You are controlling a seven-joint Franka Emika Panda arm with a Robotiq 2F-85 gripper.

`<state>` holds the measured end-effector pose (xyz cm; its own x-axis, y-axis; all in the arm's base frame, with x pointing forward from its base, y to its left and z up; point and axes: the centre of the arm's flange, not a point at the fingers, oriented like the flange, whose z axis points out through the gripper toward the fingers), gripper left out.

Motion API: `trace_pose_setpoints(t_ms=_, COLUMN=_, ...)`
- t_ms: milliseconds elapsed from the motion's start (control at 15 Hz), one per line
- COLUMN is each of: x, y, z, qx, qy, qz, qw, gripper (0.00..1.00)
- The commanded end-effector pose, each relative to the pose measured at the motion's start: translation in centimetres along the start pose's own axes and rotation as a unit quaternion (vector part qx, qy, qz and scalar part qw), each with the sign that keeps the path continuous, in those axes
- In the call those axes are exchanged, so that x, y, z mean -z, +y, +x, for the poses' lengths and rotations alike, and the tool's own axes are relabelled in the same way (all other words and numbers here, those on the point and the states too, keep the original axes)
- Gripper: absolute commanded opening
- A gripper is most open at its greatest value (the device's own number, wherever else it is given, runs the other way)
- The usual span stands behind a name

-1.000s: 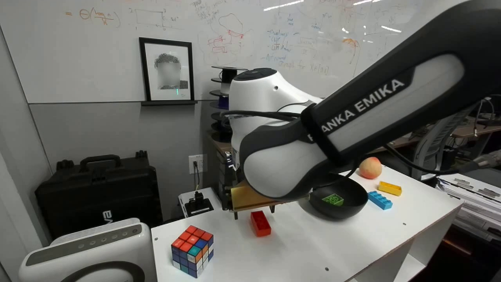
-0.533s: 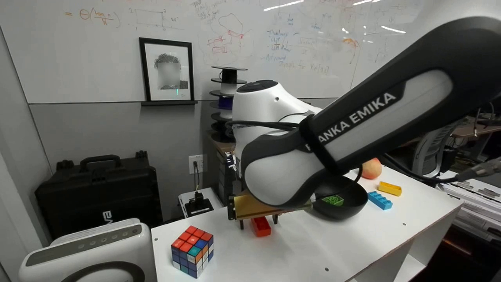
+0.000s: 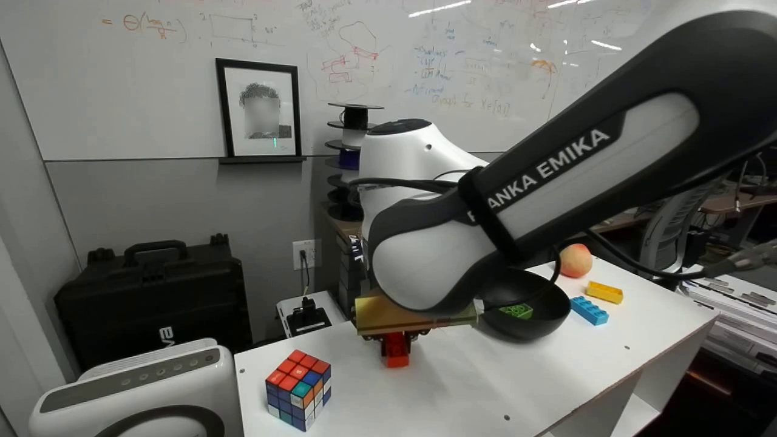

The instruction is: Pick up the green, yellow, blue and red objects and put them in the bowl

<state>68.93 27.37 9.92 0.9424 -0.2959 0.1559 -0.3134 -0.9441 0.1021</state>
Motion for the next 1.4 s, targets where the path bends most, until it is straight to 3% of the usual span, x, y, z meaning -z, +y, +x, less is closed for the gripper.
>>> trace_pose_setpoints(t_ms=0, x=1.7, y=1.5, z=-0.8, qx=-0.036, qy=-0.004, qz=0.011, qw=0.9993, gripper=0.14)
trace_pose_setpoints(t_ms=333, x=8.2, y=6.0, z=-1.3, qx=-0.135, qy=-0.028, qz=0.045, qw=0.9894, gripper=0.14)
trace_pose_setpoints(t_ms=600, x=11.8, y=12.3, z=0.6, qx=-0.235, qy=-0.017, qz=0.063, qw=0.9699, gripper=0.14)
trace_pose_setpoints(t_ms=867, x=10.4, y=20.8, z=3.5, qx=-0.292, qy=0.007, qz=0.023, qw=0.9561, gripper=0.14)
trace_pose_setpoints(t_ms=1133, x=8.2, y=27.0, z=5.7, qx=-0.336, qy=0.024, qz=-0.009, qw=0.9414, gripper=0.14)
trace_pose_setpoints(t_ms=1200, x=8.0, y=27.9, z=6.2, qx=-0.344, qy=0.035, qz=-0.011, qw=0.9382, gripper=0.19)
trace_pose_setpoints(t_ms=1267, x=8.1, y=28.3, z=6.7, qx=-0.348, qy=0.043, qz=-0.008, qw=0.9363, gripper=0.61)
trace_pose_setpoints(t_ms=1333, x=8.3, y=28.3, z=7.0, qx=-0.349, qy=0.046, qz=0.000, qw=0.9359, gripper=0.62)
